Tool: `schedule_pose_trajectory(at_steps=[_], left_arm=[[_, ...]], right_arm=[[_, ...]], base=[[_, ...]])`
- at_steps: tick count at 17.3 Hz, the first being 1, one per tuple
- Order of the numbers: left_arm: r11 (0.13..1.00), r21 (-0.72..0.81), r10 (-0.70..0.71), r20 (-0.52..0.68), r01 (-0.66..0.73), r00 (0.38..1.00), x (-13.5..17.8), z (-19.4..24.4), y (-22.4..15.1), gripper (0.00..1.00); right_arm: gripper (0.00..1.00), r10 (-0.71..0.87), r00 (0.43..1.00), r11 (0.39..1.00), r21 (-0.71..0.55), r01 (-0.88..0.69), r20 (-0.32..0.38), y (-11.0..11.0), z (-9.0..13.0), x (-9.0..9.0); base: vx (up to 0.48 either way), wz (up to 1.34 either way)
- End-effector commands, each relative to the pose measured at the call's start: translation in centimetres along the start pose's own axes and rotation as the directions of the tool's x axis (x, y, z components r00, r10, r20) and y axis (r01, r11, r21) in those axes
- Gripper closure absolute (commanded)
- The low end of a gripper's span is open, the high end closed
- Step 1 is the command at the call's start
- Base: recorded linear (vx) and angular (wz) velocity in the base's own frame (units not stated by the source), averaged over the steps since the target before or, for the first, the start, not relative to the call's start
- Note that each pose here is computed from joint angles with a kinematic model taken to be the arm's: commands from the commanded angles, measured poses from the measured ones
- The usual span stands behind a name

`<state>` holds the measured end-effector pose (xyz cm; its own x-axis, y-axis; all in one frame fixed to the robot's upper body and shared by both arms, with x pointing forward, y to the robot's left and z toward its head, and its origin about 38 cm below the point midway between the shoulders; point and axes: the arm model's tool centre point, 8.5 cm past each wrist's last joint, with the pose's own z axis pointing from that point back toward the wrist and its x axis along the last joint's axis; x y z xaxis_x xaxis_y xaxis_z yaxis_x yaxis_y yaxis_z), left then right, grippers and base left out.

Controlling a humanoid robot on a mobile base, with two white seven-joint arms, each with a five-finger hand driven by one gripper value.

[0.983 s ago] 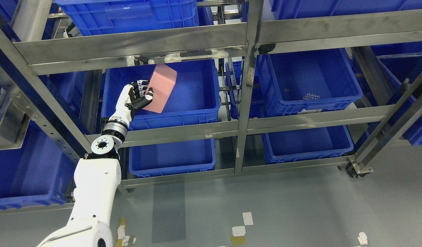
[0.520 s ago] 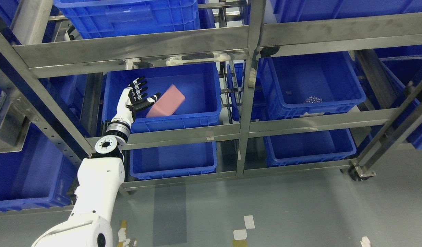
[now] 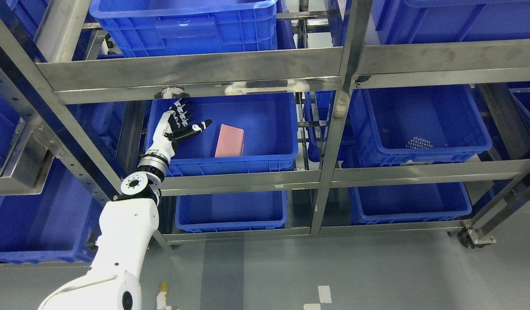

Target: Place storage box into left shelf container

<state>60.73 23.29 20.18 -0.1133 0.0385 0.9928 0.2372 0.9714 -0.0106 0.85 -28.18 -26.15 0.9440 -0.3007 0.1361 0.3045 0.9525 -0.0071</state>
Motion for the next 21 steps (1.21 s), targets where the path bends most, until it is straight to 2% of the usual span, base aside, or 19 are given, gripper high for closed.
schedule_pose_trajectory(at_steps=[1, 4, 7, 9, 12, 14, 16, 18, 20, 21], left_arm=[[0.982, -0.19, 0.012, -0.027, -0.016, 1.0, -0.9, 0.6, -1.1, 0.01], [0.951, -0.31, -0.003, -0.033, -0.008, 0.999, -1.7, 1.3, -2.2, 0.01], [0.848, -0.53, -0.03, -0.021, 0.014, 0.999, -3.3, 3.6, -3.8, 0.01], [0.78, -0.622, -0.057, 0.035, 0.067, 0.998, -3.3, 5.1, -4.6, 0.01], [0.74, -0.649, -0.084, 0.175, 0.179, 0.981, -1.8, 7.3, -6.0, 0.01], [0.748, -0.613, -0.093, 0.283, 0.254, 0.955, 0.6, 8.2, -6.2, 0.01], [0.814, -0.509, -0.06, 0.407, 0.28, 0.912, 4.8, 8.3, -5.8, 0.01], [0.903, -0.333, -0.064, 0.523, 0.273, 0.85, 9.5, 8.3, -5.1, 0.01], [0.952, -0.196, -0.075, 0.594, 0.235, 0.801, 12.4, 8.8, -6.0, 0.0], [0.969, -0.146, -0.071, 0.611, 0.2, 0.788, 12.8, 9.3, -7.0, 0.01]], right_arm=[[0.0, 0.011, 1.0, 0.947, 0.32, -0.012, 0.004, 1.8, 0.5, 0.3], [0.0, 0.011, 1.0, 0.947, 0.32, -0.012, 0.004, 1.8, 0.5, 0.3], [0.0, 0.011, 1.0, 0.947, 0.32, -0.012, 0.004, 1.8, 0.5, 0.3], [0.0, 0.011, 1.0, 0.947, 0.32, -0.012, 0.004, 1.8, 0.5, 0.3], [0.0, 0.011, 1.0, 0.947, 0.32, -0.012, 0.004, 1.8, 0.5, 0.3], [0.0, 0.011, 1.0, 0.947, 0.32, -0.012, 0.004, 1.8, 0.5, 0.3], [0.0, 0.011, 1.0, 0.947, 0.32, -0.012, 0.004, 1.8, 0.5, 0.3], [0.0, 0.011, 1.0, 0.947, 0.32, -0.012, 0.004, 1.8, 0.5, 0.3], [0.0, 0.011, 1.0, 0.947, 0.32, -0.012, 0.004, 1.8, 0.5, 0.3], [0.0, 0.011, 1.0, 0.947, 0.32, -0.012, 0.004, 1.8, 0.5, 0.3]], base=[[0.092, 0.06], [0.055, 0.01], [0.018, 0.01], [0.0, 0.0], [-0.008, -0.01], [0.0, 0.0], [0.0, 0.0], [0.0, 0.0], [0.0, 0.0], [0.0, 0.0]])
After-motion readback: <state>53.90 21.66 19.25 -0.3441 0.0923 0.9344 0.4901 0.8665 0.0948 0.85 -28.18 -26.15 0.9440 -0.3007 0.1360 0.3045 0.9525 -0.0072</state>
